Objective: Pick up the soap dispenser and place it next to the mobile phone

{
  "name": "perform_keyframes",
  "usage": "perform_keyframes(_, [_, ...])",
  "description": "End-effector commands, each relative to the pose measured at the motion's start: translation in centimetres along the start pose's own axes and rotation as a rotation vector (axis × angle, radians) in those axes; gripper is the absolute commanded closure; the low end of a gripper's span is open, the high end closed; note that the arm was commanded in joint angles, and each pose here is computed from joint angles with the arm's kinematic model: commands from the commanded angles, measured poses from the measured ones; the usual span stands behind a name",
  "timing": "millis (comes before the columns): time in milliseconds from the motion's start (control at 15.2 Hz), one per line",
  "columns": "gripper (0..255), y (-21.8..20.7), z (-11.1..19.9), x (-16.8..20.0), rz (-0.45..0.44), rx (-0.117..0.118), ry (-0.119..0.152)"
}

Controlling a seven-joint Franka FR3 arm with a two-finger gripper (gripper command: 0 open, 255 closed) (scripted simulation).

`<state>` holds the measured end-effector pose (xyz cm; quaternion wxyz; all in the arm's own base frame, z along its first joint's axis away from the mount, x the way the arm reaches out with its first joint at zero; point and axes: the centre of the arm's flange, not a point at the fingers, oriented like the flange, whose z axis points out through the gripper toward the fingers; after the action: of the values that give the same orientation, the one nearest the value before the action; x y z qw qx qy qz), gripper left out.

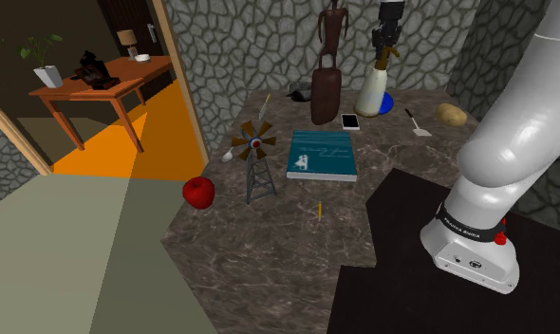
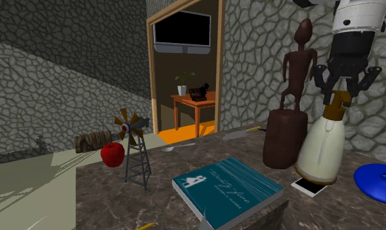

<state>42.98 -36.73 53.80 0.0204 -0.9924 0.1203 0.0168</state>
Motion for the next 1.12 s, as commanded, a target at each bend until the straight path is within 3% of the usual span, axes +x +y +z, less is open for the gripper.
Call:
perform_keyframes(0, [255,2.6,1.0,0.3,-0.001,-0.001,0.002])
perform_keyframes(330, [255,8.6,3.4,1.6,-0.001,-0.001,0.002])
perform_keyframes(1056, [255,9.2,8.9,1.9,-0.001,-0.001,0.002])
